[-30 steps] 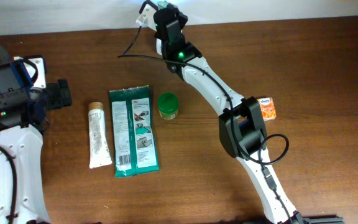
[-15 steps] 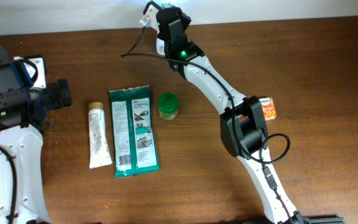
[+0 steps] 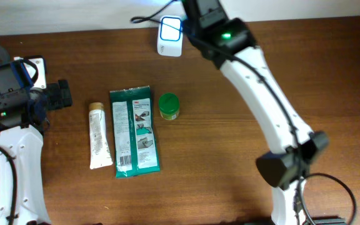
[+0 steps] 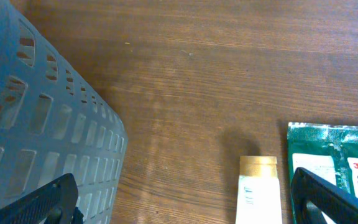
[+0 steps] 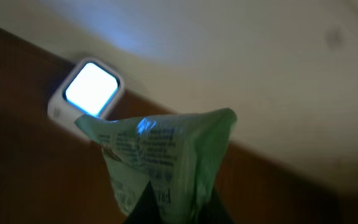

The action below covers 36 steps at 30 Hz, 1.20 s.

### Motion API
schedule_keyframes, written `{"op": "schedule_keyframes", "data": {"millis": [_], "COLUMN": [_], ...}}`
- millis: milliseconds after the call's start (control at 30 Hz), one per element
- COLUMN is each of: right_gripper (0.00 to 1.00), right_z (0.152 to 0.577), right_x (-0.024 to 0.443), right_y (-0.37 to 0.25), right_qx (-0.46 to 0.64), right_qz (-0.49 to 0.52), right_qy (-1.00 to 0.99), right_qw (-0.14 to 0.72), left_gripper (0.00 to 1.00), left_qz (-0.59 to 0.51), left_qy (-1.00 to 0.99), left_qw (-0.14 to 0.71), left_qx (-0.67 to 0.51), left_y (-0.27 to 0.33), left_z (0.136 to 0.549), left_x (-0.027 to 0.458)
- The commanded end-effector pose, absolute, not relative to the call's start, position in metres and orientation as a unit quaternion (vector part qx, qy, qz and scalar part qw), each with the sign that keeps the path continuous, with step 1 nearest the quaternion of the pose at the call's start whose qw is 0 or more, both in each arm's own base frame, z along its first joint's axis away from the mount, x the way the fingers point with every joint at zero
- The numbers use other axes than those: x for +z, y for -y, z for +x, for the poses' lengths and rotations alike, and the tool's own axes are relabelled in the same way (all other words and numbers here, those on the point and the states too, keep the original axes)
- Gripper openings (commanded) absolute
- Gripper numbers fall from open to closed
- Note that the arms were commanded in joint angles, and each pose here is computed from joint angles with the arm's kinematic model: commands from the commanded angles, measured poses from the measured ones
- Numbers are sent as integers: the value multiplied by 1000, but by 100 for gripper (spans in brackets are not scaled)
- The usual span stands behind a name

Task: Scan the item barcode
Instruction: 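Carry the pouch right and set it beside the orange box, release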

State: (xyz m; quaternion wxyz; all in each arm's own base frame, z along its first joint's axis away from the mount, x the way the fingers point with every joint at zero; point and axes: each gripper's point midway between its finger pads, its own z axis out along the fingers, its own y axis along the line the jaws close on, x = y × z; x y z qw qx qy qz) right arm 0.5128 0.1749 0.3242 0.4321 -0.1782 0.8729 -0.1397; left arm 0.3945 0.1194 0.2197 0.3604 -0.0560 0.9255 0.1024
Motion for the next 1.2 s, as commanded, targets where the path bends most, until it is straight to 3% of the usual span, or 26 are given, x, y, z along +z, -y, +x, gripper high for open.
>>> {"op": "schedule_keyframes", "data": {"millis": [0, 167, 400, 633, 1167], "right_gripper": [4, 4, 4, 4, 4], "right_z": [487, 447, 425, 412, 395], "right_x": [307, 245, 162, 98, 76], "right_y": [-144, -112, -62, -28, 41], "right_qx": [-62, 11, 44, 53, 19], "right_qz": [-59, -52, 15, 63, 147], "right_qy": [-925, -979, -997, -997, -989], "right_qw": [371, 199, 60, 9, -17], "left_gripper": [99, 99, 99, 99, 99], "left_qz": [-56, -56, -56, -56, -56], "left_qy": [-920, -920, -920, -920, -920], "left_qw": [373, 373, 373, 373, 373], "left_qx": [109, 109, 109, 108, 109], "left_y": [-122, -122, -122, -122, -122], "left_z": [395, 395, 395, 395, 395], "left_x": [231, 231, 231, 231, 231]}}
